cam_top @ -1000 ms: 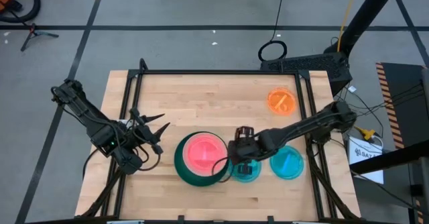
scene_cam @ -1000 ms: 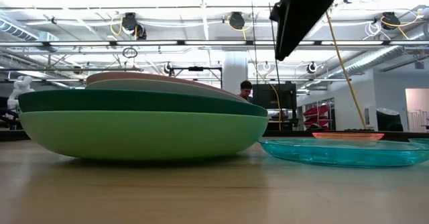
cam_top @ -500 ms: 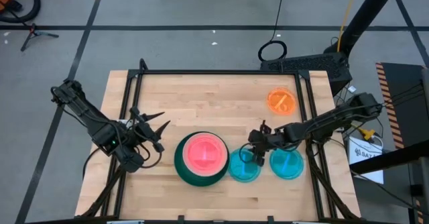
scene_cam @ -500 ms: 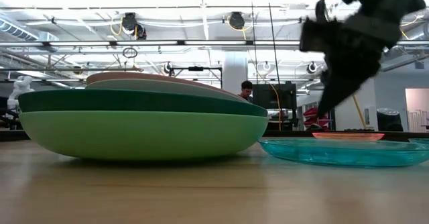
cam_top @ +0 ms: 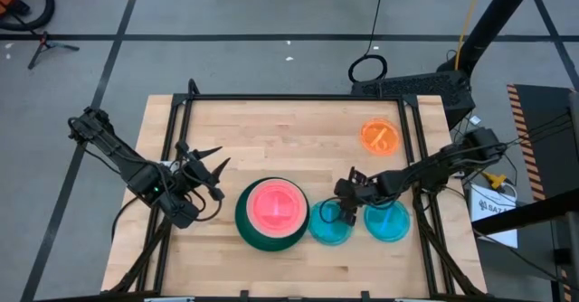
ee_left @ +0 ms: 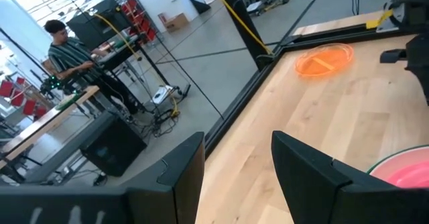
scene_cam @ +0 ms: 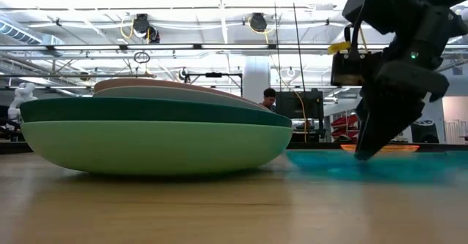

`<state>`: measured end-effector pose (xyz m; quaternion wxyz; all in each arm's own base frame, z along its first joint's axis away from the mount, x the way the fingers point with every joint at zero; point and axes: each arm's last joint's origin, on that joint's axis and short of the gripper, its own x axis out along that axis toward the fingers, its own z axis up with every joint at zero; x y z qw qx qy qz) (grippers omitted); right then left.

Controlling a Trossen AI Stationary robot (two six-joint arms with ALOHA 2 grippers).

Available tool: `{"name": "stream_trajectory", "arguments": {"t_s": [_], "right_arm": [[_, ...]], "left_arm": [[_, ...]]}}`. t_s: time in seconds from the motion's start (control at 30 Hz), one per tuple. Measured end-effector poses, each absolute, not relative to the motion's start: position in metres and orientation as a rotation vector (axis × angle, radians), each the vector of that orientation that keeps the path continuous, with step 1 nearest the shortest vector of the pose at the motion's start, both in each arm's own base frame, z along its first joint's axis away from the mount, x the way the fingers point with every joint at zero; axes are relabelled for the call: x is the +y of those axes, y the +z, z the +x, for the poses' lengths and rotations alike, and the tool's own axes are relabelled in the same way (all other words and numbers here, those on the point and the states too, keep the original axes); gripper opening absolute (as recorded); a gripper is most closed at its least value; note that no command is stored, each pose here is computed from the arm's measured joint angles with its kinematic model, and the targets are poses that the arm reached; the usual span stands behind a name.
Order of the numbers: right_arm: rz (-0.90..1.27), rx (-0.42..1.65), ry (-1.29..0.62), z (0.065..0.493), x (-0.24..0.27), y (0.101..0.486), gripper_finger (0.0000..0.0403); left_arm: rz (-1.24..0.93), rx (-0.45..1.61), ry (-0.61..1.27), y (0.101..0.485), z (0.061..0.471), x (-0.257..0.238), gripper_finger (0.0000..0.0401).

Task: Stack plastic plates
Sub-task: Stack the left blue plate on top of the pink plate

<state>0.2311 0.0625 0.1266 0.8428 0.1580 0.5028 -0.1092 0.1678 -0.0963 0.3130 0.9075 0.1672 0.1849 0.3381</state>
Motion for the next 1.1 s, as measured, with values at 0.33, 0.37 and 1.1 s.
{"name": "stream_trajectory", "arguments": {"t_s": [0.33,0.37,1.1], "right_arm": [[0.369,1.075,-0.232,0.2319,0.0632,0.1246,0.0126],[0.371,1.073,-0.231,0.2321,0.0632,0.1247,0.0126],[0.398,1.03,-0.176,0.2361,0.0654,0.1289,0.0007]], "left_arm": [[0.364,0.388,0.695,0.3131,0.1678,-0.0962,0.0179],[0.366,0.389,0.694,0.313,0.1678,-0.0963,0.0179],[0.352,0.384,0.697,0.3131,0.1677,-0.0962,0.0179]]}}
